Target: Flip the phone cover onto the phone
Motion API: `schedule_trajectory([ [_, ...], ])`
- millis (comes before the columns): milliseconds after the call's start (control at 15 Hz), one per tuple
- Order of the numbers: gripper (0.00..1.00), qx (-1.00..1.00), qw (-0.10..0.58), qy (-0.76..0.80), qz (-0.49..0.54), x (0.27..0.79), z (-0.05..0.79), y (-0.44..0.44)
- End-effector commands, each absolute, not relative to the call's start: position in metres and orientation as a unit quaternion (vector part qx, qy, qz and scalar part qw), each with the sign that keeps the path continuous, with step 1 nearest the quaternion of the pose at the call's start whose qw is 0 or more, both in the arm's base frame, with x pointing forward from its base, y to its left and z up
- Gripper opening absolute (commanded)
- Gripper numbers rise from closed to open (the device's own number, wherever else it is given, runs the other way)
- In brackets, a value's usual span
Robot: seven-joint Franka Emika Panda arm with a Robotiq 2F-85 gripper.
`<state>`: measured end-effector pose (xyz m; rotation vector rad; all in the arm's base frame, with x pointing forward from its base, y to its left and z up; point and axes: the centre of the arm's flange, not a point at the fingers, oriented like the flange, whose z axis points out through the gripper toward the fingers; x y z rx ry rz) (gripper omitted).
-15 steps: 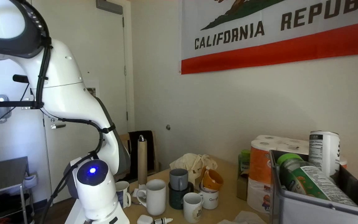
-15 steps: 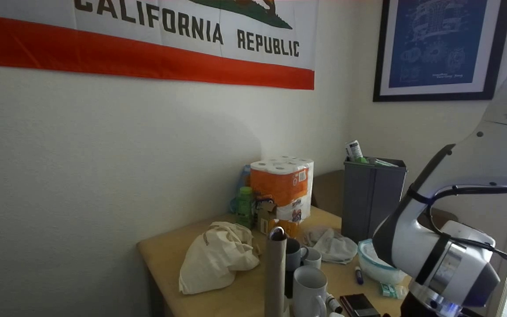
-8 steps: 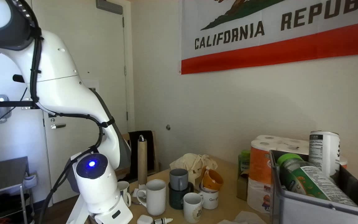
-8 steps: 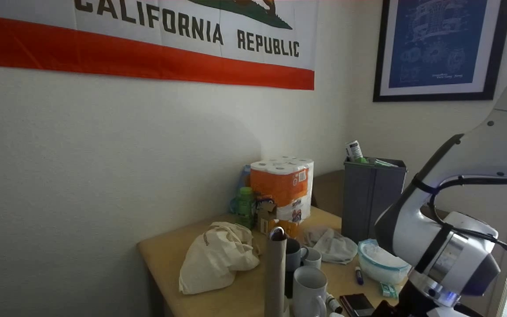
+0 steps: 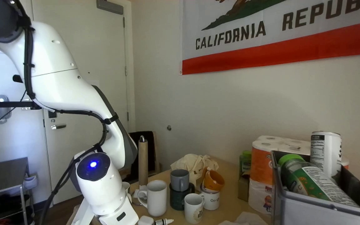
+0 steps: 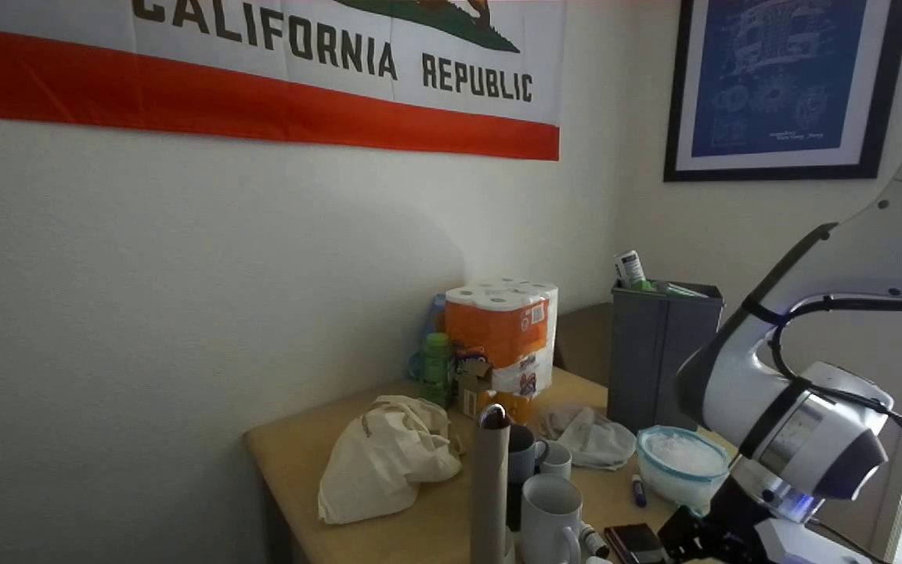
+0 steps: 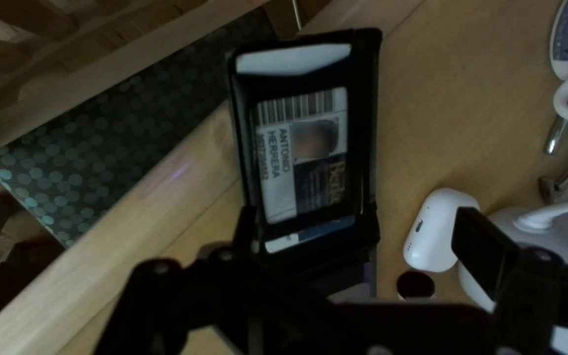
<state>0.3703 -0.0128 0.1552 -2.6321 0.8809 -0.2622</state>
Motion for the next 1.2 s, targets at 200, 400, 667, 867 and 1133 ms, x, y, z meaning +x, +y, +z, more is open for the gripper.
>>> schedule_trajectory([
  [200, 1.0, -0.924, 0.193, 0.323, -0.058, 0.364, 0.152, -0.017],
  [400, 1.0, -0.919, 0.204, 0.337, -0.016, 0.353, 0.133, -0.014],
  [667, 1.0, -0.907, 0.229, 0.353, 0.035, 0.339, 0.109, -0.006],
  [867, 1.0, -0.898, 0.253, 0.357, 0.04, 0.335, 0.101, -0.003],
  [1133, 1.0, -0.888, 0.275, 0.367, 0.027, 0.338, 0.105, -0.007],
])
